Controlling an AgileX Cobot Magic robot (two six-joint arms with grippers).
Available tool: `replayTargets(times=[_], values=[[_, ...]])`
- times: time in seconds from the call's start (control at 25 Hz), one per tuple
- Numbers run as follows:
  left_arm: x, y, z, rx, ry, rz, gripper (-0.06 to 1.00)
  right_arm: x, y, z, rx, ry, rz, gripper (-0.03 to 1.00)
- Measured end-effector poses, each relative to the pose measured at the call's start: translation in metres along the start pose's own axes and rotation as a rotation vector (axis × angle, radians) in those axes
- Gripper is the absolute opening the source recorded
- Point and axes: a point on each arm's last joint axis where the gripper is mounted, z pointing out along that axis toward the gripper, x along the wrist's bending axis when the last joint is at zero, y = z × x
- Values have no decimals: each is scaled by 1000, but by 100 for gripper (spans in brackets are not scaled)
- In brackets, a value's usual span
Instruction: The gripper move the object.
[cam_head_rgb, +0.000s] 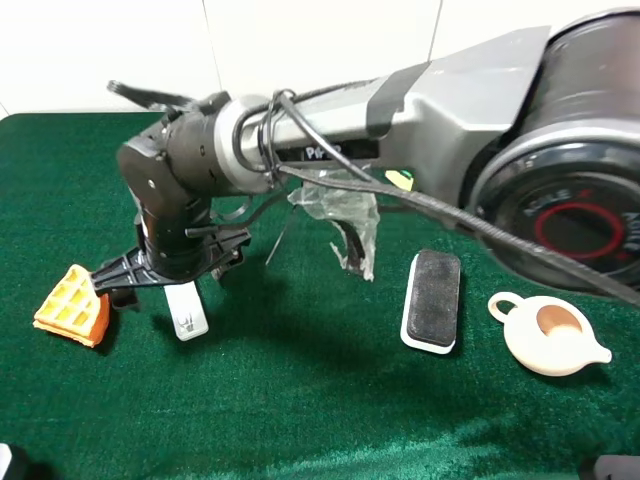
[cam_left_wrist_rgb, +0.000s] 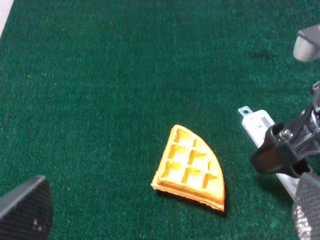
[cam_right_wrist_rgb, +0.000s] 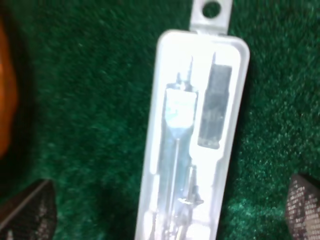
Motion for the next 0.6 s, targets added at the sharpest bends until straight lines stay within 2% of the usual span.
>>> replayTargets(times=[0.32, 0.6], values=[[0, 0, 0, 0, 0, 0, 98, 4, 3, -29, 9, 3, -11, 70], [0, 0, 0, 0, 0, 0, 98, -4, 10, -80, 28, -8, -46, 70]])
